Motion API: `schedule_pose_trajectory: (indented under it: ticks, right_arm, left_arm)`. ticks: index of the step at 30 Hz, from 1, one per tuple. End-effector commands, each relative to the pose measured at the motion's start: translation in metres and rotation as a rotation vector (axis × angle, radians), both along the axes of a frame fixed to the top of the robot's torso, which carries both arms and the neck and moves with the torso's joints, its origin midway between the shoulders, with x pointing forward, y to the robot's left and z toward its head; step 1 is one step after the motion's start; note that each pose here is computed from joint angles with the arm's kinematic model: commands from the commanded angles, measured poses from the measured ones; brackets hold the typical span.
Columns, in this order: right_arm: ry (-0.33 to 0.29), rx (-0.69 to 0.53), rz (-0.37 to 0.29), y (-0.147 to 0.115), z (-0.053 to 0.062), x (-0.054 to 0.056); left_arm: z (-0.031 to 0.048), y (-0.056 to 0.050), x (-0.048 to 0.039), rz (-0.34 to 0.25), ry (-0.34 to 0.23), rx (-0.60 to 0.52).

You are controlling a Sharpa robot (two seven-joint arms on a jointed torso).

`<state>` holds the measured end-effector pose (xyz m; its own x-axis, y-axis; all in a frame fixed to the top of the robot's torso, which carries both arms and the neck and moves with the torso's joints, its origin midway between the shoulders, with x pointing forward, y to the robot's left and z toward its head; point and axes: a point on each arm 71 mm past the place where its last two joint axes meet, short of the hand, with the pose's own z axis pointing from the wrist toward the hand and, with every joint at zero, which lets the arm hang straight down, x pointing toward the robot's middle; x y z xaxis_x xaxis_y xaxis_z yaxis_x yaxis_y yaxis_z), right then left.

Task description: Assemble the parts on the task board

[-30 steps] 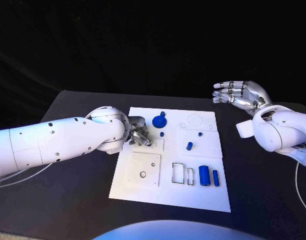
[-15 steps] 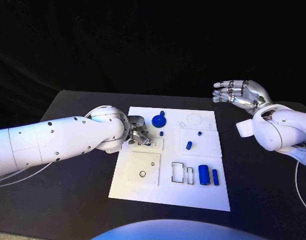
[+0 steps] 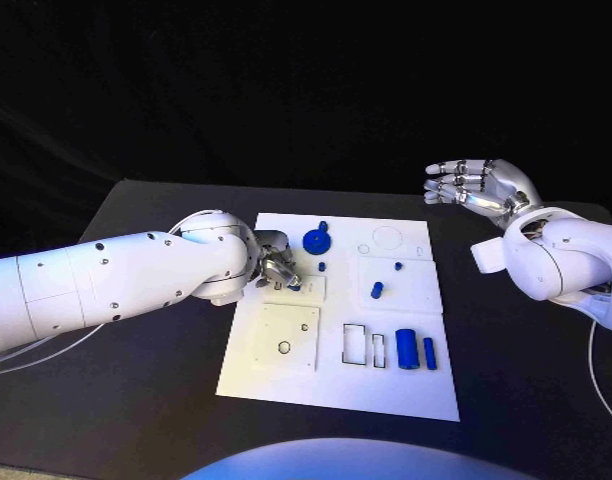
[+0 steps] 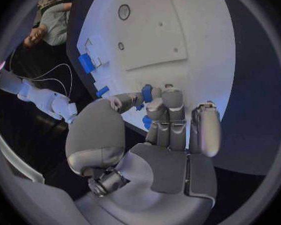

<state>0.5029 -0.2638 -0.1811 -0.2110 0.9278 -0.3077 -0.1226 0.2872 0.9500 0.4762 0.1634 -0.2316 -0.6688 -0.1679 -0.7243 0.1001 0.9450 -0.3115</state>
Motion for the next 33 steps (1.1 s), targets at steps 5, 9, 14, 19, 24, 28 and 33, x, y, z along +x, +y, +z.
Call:
schedule_pose_trajectory:
  ticks: [5,9,14,19,24,28,33]
  right_arm:
    - [0.000,0.003,0.013,0.0010,0.0000,-0.0005]
    - [0.000,0.003,0.013,0.0009,0.0000,-0.0005]
    - [0.000,0.003,0.012,0.0005,-0.0001,-0.0005]
    - [0.001,0.003,0.012,0.0003,-0.0001,-0.0005]
    - [0.001,0.003,0.012,0.0003,-0.0001,-0.0004]
    - [0.001,0.003,0.011,0.0003,-0.0002,-0.0004]
    - [0.003,0.002,0.009,0.0000,-0.0003,-0.0003]
  left_arm:
    - [-0.0039,-0.0019,-0.0023,-0.011,0.028,0.008]
    - [-0.0040,-0.0017,-0.0021,-0.011,0.028,0.009]
    - [-0.0042,-0.0016,-0.0021,-0.013,0.031,0.010]
    - [-0.0044,-0.0014,-0.0020,-0.013,0.032,0.012]
    - [-0.0045,-0.0008,-0.0016,-0.012,0.032,0.013]
    - [-0.0046,0.0001,-0.0009,-0.008,0.031,0.013]
    - [-0.0044,0.0010,0.0000,-0.001,0.024,0.009]
